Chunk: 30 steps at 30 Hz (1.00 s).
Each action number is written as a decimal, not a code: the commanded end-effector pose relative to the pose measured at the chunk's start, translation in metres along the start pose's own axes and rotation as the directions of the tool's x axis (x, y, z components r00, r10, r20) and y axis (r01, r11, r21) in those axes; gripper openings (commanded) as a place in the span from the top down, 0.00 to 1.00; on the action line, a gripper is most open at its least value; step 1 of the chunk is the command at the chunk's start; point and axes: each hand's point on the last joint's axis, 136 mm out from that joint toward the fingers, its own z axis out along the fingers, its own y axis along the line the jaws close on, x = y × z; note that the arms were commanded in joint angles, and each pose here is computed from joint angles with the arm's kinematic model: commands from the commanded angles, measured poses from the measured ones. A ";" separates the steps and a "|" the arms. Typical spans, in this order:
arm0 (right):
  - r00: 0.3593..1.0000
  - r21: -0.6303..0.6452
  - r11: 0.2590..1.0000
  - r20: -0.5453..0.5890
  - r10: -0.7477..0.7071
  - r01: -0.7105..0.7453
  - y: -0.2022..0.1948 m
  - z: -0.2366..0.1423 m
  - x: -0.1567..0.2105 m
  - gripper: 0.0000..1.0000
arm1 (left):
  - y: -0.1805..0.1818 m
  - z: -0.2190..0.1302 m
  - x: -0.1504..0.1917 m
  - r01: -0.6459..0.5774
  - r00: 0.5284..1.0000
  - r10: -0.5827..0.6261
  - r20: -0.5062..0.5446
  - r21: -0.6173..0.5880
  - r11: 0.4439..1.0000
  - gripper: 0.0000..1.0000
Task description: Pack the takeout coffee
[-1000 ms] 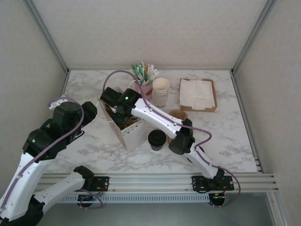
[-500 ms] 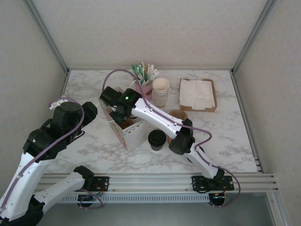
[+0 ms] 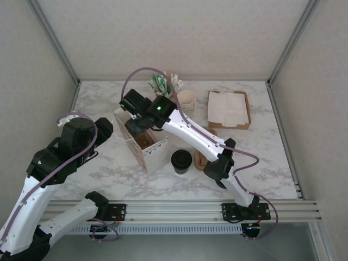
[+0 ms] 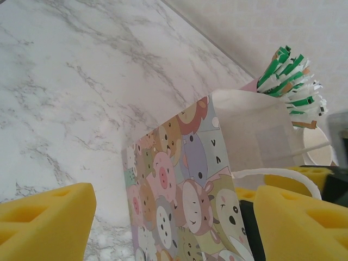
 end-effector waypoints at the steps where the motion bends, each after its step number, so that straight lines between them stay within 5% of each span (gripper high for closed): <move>1: 1.000 0.011 1.000 0.015 0.014 -0.014 -0.004 -0.010 -0.003 0.42 | 0.004 0.002 0.009 -0.004 1.000 0.004 -0.031 -0.012 1.000 0.23; 30: 0.998 0.003 1.000 0.063 0.030 -0.030 -0.007 -0.050 -0.005 0.49 | 0.009 -0.002 0.015 -0.049 0.996 0.047 -0.073 -0.027 0.998 0.19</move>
